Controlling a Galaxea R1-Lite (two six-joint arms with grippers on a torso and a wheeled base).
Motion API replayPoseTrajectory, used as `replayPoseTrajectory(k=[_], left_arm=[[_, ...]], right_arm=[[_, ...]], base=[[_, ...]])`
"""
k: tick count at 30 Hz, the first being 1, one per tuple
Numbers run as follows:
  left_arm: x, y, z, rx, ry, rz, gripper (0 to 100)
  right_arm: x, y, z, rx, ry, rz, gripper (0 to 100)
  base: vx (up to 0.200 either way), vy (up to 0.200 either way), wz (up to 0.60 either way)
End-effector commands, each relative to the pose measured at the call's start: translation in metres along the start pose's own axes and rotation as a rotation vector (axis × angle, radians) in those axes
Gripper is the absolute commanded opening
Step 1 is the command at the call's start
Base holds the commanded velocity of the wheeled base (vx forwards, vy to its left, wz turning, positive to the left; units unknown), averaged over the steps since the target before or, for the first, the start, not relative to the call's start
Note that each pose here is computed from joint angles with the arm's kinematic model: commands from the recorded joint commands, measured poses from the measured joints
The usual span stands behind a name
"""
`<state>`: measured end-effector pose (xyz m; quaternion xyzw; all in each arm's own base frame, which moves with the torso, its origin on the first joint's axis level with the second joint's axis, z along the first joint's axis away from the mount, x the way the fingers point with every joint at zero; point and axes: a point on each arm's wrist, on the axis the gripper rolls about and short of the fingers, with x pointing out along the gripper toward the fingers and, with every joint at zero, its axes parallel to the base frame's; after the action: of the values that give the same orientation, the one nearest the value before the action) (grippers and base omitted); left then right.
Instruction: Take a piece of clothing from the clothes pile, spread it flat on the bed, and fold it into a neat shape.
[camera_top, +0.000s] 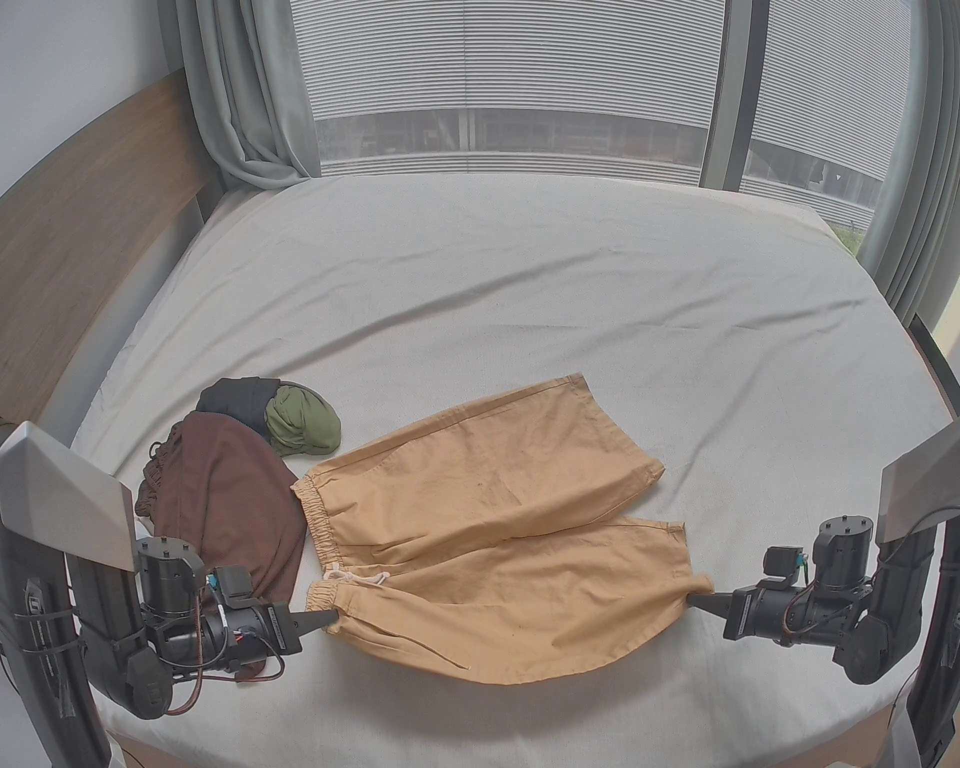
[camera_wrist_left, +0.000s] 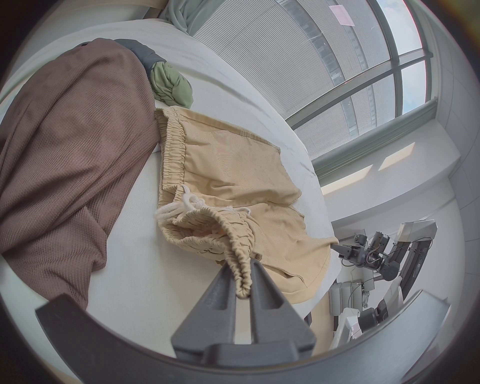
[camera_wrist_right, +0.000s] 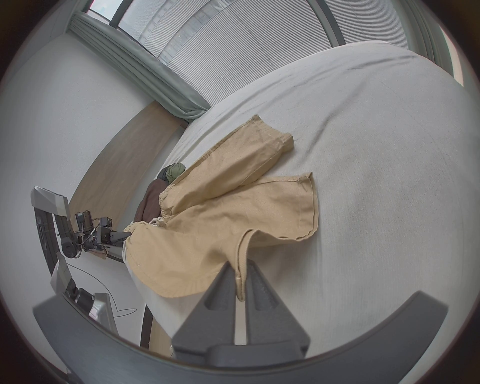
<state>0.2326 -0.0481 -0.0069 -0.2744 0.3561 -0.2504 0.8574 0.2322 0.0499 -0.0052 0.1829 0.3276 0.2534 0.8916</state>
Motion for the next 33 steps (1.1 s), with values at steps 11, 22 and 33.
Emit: replayPoseTrajectory(k=[11,22,33], left_arm=[[0.009,-0.001,0.013,-0.064,-0.06,-0.006,0],[0.014,-0.001,0.024,-0.091,-0.121,0.003,0],[0.018,-0.002,0.032,-0.108,-0.169,0.013,0]], right_arm=[[0.004,0.012,0.036,-0.033,-0.155,0.062,0],[0.008,0.012,0.05,-0.044,-0.212,0.075,0],[0.017,0.012,0.07,-0.045,-0.28,0.099,0]], base=[[0.0,0.0,0.0],[0.0,0.0,0.0],[0.0,0.0,0.0]])
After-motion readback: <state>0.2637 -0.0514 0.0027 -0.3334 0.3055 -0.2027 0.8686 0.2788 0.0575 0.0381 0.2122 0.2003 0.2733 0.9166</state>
